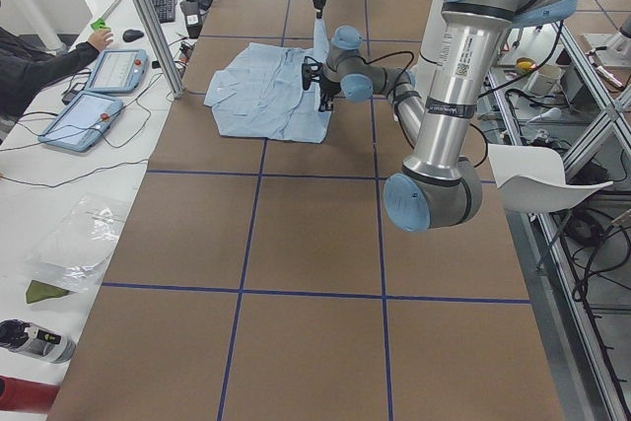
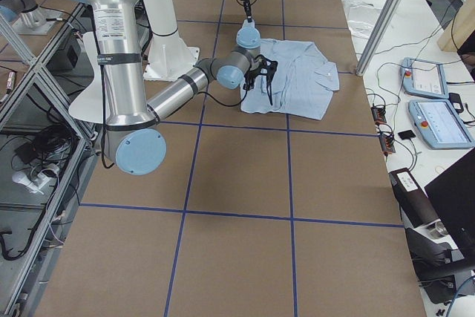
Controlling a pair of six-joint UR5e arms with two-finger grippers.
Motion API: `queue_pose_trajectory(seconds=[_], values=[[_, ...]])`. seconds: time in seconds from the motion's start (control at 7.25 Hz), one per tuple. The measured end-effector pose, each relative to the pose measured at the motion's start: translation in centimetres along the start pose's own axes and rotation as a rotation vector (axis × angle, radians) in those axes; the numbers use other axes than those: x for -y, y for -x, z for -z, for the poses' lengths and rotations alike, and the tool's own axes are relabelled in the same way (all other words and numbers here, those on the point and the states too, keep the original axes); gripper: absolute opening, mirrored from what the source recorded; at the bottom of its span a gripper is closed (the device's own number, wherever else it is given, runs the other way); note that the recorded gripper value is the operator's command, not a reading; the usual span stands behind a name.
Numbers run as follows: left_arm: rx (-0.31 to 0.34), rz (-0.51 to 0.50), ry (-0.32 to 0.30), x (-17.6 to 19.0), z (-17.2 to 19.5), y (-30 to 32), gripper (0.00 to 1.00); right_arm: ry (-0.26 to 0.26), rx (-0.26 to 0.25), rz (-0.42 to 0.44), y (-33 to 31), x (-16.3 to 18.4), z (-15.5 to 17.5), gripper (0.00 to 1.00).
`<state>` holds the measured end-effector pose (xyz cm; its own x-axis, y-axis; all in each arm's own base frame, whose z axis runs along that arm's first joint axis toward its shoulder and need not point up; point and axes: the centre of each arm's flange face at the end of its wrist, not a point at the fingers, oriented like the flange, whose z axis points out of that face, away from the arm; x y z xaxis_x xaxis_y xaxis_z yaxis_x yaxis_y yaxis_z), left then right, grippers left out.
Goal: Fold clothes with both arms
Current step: 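Lift the hem with both grippers and fold it toward the collar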
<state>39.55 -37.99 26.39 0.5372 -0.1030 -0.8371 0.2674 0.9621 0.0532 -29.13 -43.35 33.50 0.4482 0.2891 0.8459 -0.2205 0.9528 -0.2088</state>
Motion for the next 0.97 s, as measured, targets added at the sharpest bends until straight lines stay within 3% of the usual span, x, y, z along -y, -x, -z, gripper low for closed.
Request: queue_pose_trajectory(seconds=[0.41,0.97], values=[[-0.027,-0.014,-0.036,6.5,1.4,-1.0,0.0,-0.013,0.051,-0.031,3.8,5.9,1.6,0.0],[-0.082,-0.02,-0.084,15.0,-1.4,0.4,0.0,-0.071,0.063,-0.079,5.1,13.2,3.7,0.0]])
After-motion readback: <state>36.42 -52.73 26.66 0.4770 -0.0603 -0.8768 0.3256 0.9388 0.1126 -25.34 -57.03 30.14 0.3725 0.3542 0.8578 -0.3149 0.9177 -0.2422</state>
